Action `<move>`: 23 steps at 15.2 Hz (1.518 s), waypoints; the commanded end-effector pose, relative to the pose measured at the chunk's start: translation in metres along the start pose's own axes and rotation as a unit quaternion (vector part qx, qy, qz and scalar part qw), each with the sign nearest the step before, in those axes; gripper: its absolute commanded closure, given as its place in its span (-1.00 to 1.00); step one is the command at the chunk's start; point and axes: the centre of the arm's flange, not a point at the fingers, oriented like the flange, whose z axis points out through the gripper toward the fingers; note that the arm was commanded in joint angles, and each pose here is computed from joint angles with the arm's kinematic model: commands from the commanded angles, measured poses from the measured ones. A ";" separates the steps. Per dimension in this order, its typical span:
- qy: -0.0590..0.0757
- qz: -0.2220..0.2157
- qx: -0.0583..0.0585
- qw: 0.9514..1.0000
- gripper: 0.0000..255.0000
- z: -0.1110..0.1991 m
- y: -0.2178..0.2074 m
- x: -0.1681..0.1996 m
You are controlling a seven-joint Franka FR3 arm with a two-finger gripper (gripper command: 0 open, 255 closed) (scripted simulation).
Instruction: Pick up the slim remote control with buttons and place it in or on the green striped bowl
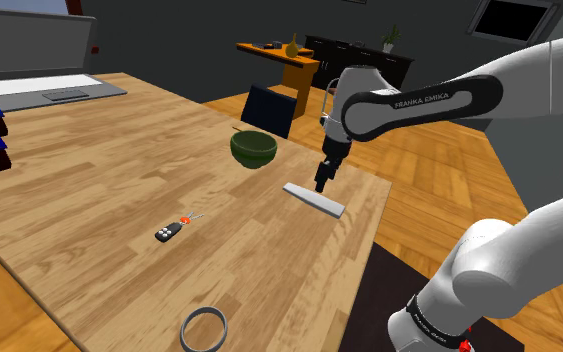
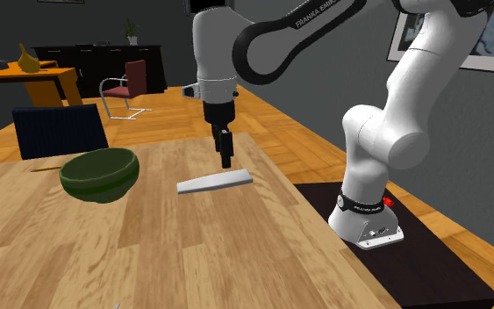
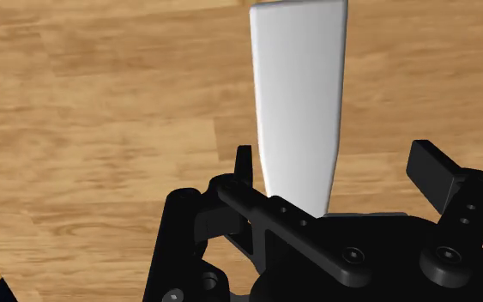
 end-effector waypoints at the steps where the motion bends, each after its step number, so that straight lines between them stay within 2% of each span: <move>1: 0.003 -0.009 0.001 1.000 -1.00 0.022 0.006 0.017; 3: 0.005 -0.015 0.003 1.000 -1.00 0.036 0.009 0.027; 10: 0.005 -0.015 0.003 1.000 -1.00 0.076 0.008 0.028; 18: 0.005 -0.015 0.003 1.000 -1.00 0.076 0.008 0.028; 19: 0.005 -0.015 0.003 1.000 1.00 0.076 0.008 0.028; 23: 0.005 -0.015 0.003 1.000 1.00 0.076 0.008 0.028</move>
